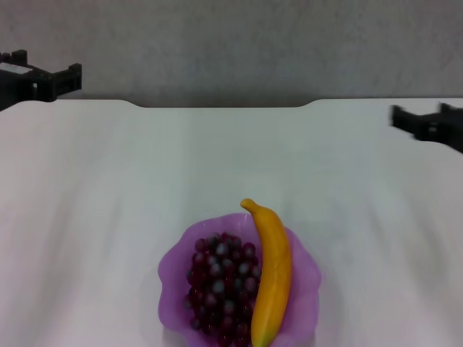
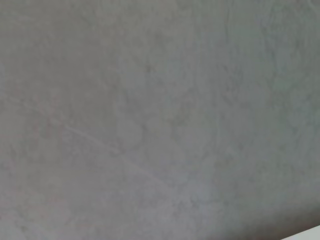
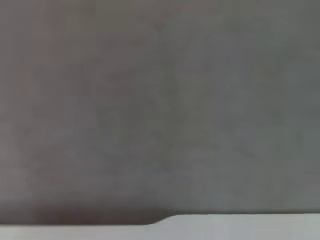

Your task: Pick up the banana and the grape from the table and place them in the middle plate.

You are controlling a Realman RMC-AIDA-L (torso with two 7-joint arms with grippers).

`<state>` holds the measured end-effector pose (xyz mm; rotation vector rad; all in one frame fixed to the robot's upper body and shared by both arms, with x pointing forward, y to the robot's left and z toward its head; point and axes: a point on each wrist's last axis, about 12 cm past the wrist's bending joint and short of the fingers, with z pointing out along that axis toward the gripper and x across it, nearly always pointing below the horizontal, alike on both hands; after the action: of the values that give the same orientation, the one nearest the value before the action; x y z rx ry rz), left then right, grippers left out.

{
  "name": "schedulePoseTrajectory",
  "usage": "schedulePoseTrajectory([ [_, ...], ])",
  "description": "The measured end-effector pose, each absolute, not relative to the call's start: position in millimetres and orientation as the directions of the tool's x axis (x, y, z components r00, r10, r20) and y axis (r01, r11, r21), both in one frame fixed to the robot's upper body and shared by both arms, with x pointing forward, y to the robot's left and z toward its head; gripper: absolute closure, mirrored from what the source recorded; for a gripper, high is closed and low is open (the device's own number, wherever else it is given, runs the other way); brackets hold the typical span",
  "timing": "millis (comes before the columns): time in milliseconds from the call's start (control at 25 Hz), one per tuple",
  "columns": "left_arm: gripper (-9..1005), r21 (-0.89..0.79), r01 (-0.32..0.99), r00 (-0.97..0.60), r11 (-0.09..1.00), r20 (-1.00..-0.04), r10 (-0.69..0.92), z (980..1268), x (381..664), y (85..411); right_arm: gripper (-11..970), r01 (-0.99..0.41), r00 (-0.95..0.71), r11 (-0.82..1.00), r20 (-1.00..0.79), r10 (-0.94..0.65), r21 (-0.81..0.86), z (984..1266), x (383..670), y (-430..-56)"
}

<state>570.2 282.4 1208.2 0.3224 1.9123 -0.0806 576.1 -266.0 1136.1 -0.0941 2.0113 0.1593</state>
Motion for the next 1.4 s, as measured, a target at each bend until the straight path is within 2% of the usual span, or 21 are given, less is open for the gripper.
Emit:
schedulePoseTrajectory([
  [200, 112, 0.099, 0.255, -0.322, 0.962, -0.929, 0.181, 1205.8, 569.6, 283.8, 91, -0.035, -0.415, 0.996, -0.908, 0.062, 0.084, 1112.3, 574.7, -296.2],
  [320, 113, 0.101, 0.242, -0.309, 0.965, -0.935, 0.175, 1201.9, 569.8, 285.0, 91, -0.019, -0.405, 0.995, -0.911, 0.079, 0.095, 1107.7, 574.3, -299.7],
  [880, 115, 0.134, 0.172, -0.246, 0.976, -0.954, 0.174, 1160.3, 567.3, 288.1, 91, 0.003, -0.361, 0.990, -0.923, 0.131, 0.139, 1100.8, 568.0, -302.3],
  [1080, 116, 0.100, 0.132, -0.179, 0.986, -0.976, 0.123, 1144.1, 563.1, 285.3, 91, -0.003, -0.346, 0.988, -0.927, 0.143, 0.154, 1097.1, 567.0, -299.2],
  [1400, 117, 0.051, 0.119, -0.066, 0.992, -0.996, 0.059, 1138.2, 555.5, 279.7, 91, -0.020, -0.323, 0.987, -0.935, 0.145, 0.160, 1097.1, 566.4, -294.3],
])
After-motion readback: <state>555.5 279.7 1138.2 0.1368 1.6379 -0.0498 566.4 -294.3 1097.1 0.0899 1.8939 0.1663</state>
